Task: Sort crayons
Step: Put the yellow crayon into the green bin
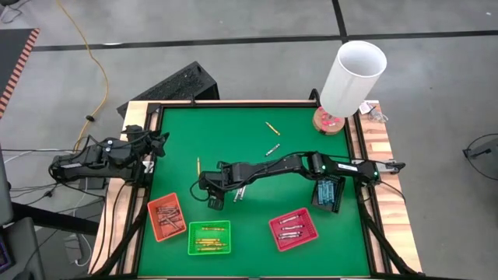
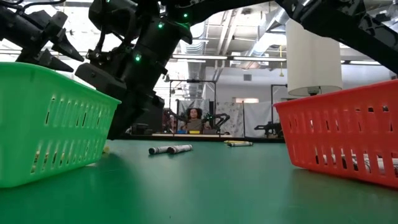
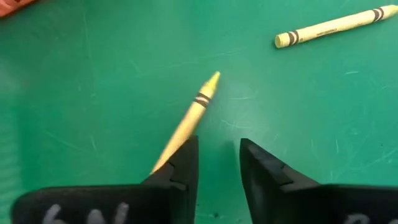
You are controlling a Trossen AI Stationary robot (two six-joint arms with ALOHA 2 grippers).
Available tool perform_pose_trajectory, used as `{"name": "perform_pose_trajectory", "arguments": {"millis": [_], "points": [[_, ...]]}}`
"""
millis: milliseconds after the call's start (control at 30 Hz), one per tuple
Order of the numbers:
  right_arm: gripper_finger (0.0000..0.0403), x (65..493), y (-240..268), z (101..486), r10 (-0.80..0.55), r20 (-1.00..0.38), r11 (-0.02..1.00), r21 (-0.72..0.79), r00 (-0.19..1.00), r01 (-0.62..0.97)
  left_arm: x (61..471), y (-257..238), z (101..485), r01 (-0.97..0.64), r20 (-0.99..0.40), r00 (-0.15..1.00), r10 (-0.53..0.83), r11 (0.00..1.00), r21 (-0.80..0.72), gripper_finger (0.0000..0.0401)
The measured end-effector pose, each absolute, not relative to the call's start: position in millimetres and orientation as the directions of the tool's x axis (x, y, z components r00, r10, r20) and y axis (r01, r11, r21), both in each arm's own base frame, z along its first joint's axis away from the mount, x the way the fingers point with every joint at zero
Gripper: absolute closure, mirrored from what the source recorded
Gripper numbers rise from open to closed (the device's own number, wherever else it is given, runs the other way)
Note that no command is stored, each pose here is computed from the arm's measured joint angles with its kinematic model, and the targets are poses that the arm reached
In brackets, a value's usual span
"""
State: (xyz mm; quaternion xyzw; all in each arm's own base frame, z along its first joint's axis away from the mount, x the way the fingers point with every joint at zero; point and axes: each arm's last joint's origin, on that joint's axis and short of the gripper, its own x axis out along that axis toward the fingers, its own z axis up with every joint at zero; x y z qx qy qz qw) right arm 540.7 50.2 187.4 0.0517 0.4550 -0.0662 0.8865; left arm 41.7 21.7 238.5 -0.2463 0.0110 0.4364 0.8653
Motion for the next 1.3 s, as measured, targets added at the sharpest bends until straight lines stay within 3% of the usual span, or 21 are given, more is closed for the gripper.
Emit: {"name": "perform_pose_trajectory", "arguments": {"millis": [300,533,700,1033,1300], "points": [[0.0247,544.6,59.7,190.9,-0.038,-0.779,0.988,0.066,0.626,0.141,41.7,21.7,238.5,-0.761,-0.234,0.619,0.75,0.498,-0.417,0.0178],[0.025,548.5,90.1,183.2,0.012,-0.743,0.999,0.045,0.669,0.031,41.7,21.7,238.5,-0.76,-0.234,0.619,0.75,0.498,-0.417,0.0178],[0.025,552.1,85.5,165.5,0.022,-0.763,0.997,0.061,0.646,0.039,41.8,21.7,238.6,-0.76,-0.234,0.619,0.75,0.498,-0.418,0.0178],[0.0251,551.1,77.0,167.8,0.04,-0.779,0.991,0.109,0.626,0.072,41.7,21.7,238.5,-0.76,-0.234,0.619,0.75,0.497,-0.419,0.0178],[0.029,546.4,72.8,168.7,0.022,-0.817,0.992,0.09,0.577,0.091,41.8,21.7,238.5,-0.76,-0.234,0.619,0.75,0.497,-0.418,0.0178]]}}
